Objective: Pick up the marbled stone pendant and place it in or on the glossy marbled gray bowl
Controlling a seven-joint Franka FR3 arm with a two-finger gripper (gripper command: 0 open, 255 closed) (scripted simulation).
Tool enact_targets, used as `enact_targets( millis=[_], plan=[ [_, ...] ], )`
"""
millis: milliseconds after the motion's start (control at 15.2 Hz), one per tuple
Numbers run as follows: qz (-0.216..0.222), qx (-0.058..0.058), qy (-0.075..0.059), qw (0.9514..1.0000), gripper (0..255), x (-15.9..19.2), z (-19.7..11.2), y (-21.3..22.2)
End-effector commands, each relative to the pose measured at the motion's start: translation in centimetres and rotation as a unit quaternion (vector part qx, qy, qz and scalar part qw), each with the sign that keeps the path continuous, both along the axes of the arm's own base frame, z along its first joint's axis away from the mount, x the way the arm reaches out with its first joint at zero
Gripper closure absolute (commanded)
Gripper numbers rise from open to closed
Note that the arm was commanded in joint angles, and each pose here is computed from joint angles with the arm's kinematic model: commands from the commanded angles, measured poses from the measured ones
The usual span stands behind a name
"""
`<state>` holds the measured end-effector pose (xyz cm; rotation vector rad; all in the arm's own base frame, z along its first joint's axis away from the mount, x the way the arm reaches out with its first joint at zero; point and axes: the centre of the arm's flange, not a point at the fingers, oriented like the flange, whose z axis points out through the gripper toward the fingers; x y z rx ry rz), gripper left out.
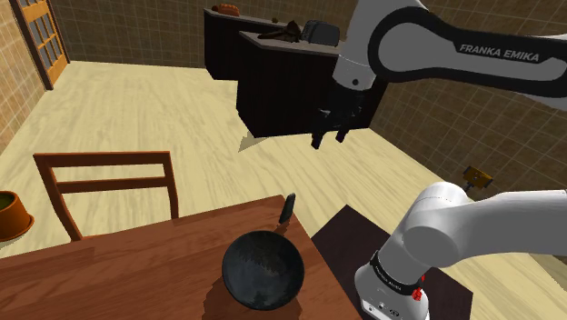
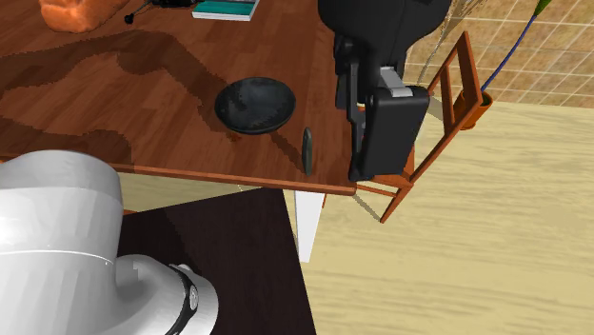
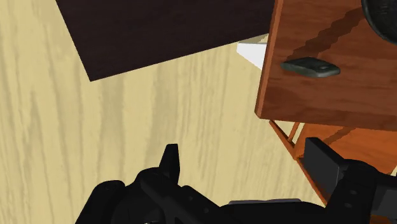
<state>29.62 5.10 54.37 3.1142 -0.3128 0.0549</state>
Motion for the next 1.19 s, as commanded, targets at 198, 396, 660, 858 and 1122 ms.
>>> enact_targets(
  millis=[198,396,660,858,1122],
  plan=[
    [-0.037,0.011,0.011,0.9992,0,-0.2,-4.6,4.8],
    [-0.057,0.017,0.018,0.998,0,-0.2,-7.0,7.7],
    [-0.081,0.024,0.026,0.9961,0,-0.1,-9.8,11.0],
    [-0.081,0.024,0.026,0.9961,0,-0.1,-11.4,11.1],
    [-0.081,0.024,0.026,0.9961,0,-0.2,-13.8,11.2]
  ],
)
